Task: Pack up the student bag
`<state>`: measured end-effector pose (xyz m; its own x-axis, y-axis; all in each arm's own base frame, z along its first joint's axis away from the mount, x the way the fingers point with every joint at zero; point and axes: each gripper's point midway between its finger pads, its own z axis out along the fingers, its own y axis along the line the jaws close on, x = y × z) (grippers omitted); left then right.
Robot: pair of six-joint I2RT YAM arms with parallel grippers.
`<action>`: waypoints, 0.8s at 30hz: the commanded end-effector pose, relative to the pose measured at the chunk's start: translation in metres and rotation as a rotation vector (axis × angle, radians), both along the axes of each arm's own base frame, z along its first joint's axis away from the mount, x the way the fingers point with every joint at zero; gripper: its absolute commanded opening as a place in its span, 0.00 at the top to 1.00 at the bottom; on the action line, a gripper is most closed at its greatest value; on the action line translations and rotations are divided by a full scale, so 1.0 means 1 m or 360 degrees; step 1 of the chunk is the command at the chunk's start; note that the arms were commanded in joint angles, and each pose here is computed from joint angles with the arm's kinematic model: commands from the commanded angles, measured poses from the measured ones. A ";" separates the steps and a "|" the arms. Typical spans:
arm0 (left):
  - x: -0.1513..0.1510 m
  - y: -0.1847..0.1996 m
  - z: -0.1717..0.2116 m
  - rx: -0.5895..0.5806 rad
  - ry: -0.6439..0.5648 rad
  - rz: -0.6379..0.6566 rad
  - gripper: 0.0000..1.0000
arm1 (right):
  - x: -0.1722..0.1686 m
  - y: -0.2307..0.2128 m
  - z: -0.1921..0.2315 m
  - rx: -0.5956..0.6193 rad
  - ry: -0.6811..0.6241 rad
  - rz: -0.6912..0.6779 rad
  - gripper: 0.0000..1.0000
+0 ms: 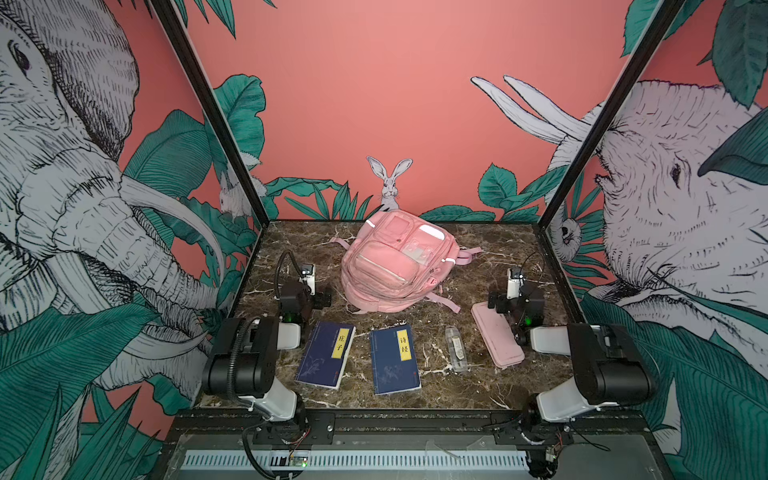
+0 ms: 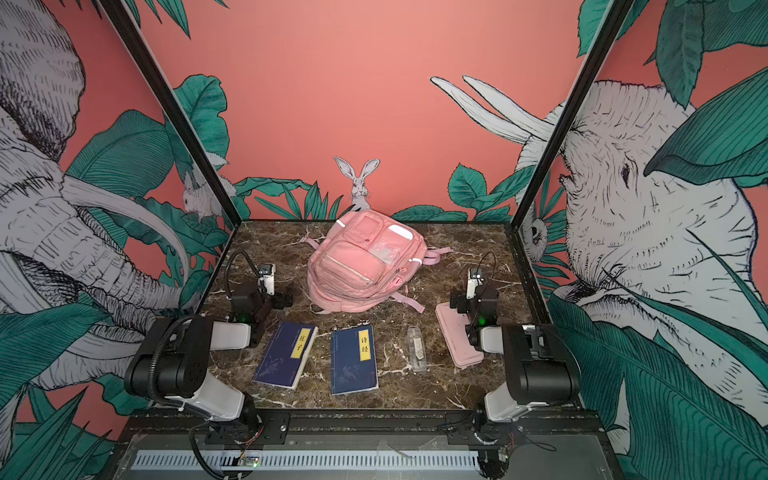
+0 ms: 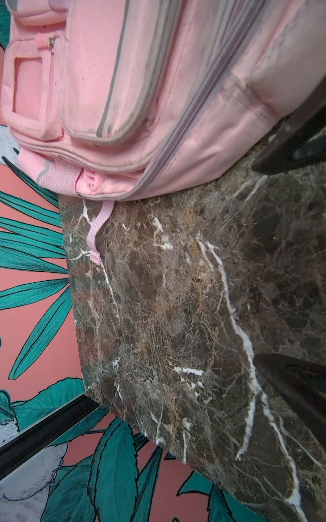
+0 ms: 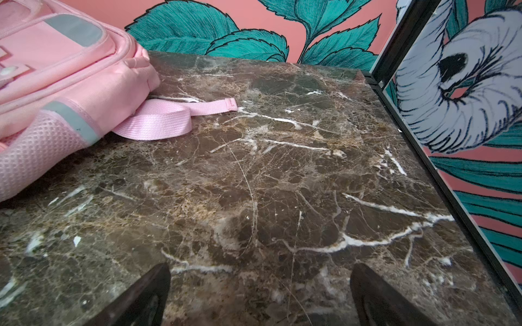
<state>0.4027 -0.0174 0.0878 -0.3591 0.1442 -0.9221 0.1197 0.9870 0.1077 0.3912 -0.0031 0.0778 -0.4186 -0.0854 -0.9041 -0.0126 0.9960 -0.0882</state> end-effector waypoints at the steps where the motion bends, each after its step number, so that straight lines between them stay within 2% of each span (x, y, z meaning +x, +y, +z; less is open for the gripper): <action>1: 0.001 0.000 0.008 0.0017 -0.0051 -0.0014 0.01 | 0.007 -0.002 0.013 -0.0008 -0.0066 -0.0002 0.02; 24: 0.001 0.002 0.008 0.0006 -0.0048 -0.0007 0.01 | 0.008 -0.002 0.013 -0.0010 -0.0066 -0.0004 0.02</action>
